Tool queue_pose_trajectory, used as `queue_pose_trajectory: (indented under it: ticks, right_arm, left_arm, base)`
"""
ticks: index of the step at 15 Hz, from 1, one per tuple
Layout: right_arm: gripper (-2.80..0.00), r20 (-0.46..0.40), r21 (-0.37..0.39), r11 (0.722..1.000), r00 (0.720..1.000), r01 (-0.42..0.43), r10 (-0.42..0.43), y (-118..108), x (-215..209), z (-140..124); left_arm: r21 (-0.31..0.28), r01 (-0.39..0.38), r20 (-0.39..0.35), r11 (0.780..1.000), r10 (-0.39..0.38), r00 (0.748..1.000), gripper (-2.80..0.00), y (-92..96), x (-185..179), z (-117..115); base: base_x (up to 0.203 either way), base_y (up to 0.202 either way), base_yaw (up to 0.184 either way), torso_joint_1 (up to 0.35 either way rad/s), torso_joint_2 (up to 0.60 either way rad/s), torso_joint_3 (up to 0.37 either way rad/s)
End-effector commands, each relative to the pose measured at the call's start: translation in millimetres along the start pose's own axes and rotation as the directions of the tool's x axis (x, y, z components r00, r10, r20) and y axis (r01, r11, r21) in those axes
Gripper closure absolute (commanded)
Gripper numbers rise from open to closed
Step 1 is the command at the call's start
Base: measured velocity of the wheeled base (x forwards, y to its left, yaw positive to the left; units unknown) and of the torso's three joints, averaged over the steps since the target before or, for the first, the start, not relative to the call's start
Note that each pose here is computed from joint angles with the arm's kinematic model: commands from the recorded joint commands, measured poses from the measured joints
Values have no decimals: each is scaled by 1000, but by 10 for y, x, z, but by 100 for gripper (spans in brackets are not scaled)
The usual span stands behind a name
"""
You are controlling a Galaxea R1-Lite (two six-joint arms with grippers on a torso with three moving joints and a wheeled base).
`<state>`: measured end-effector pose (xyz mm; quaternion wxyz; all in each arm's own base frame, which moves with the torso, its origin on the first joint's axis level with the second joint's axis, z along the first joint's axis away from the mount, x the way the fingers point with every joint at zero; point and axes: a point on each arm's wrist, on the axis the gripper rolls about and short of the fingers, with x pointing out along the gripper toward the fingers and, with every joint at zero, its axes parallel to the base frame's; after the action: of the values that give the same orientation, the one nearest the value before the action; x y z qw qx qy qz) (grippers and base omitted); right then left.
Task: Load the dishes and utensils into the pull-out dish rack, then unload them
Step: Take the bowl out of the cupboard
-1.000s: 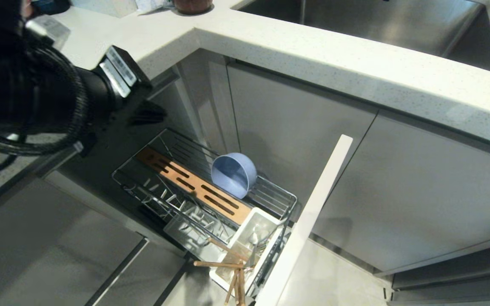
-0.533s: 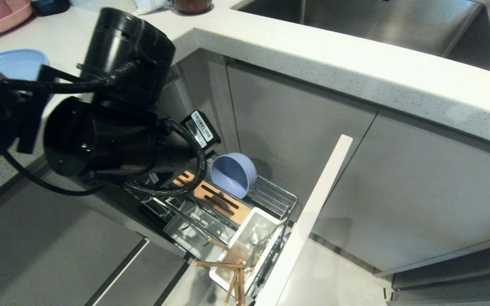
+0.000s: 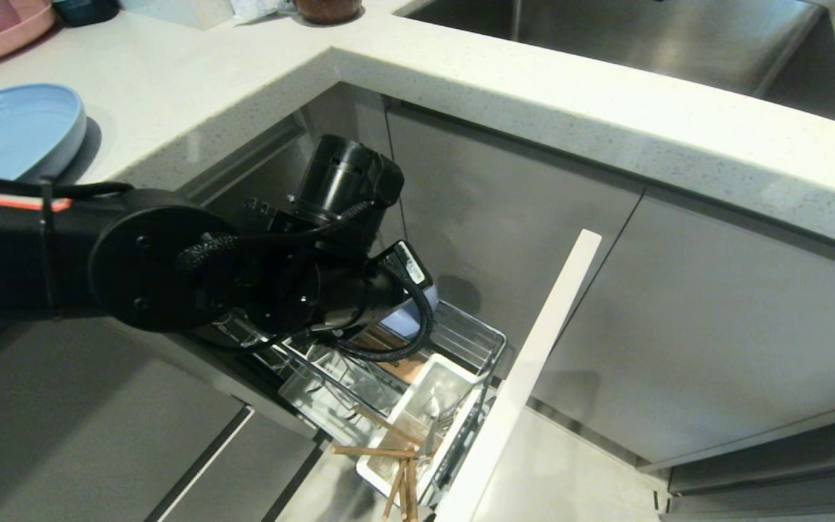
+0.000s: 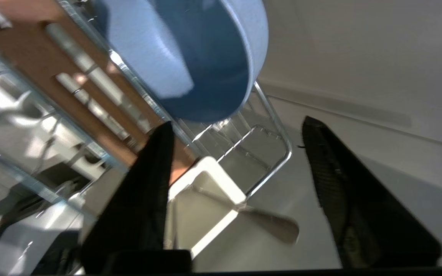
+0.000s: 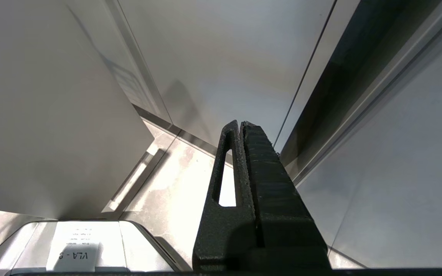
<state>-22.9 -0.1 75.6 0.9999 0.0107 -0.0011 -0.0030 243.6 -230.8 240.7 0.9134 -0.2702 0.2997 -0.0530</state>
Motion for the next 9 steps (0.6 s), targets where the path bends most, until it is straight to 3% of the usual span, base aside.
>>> queue_pose_trajectory:
  ticks: [1, 3, 7, 9]
  right_arm:
    - [0, 2, 0, 1000, 1000, 0, 0, 0, -1, -5]
    - [0, 2, 0, 1000, 1000, 0, 0, 0, -2, -5]
    - [0, 1, 0, 1000, 1000, 0, 0, 0, -1, -4]
    - [0, 1, 0, 1000, 1000, 0, 0, 0, -1, -5]
  left_arm:
    - [2, -19, -6, 1000, 19, 1000, -280, 5, 205, -75]
    - [-5, -20, 8, 1000, 20, 1000, -280, 16, 304, -60]
    - [3, 61, -3, 998, -61, 998, -280, -6, 457, 26]
    - [34, 71, -22, 997, -70, 997, -280, -17, 546, -6]
  base:
    - [0, 0, 0, 0, 0, 0]
    - [0, 0, 0, 0, 0, 0]
    - [0, 0, 0, 0, 0, 0]
    - [0, 0, 0, 0, 0, 0]
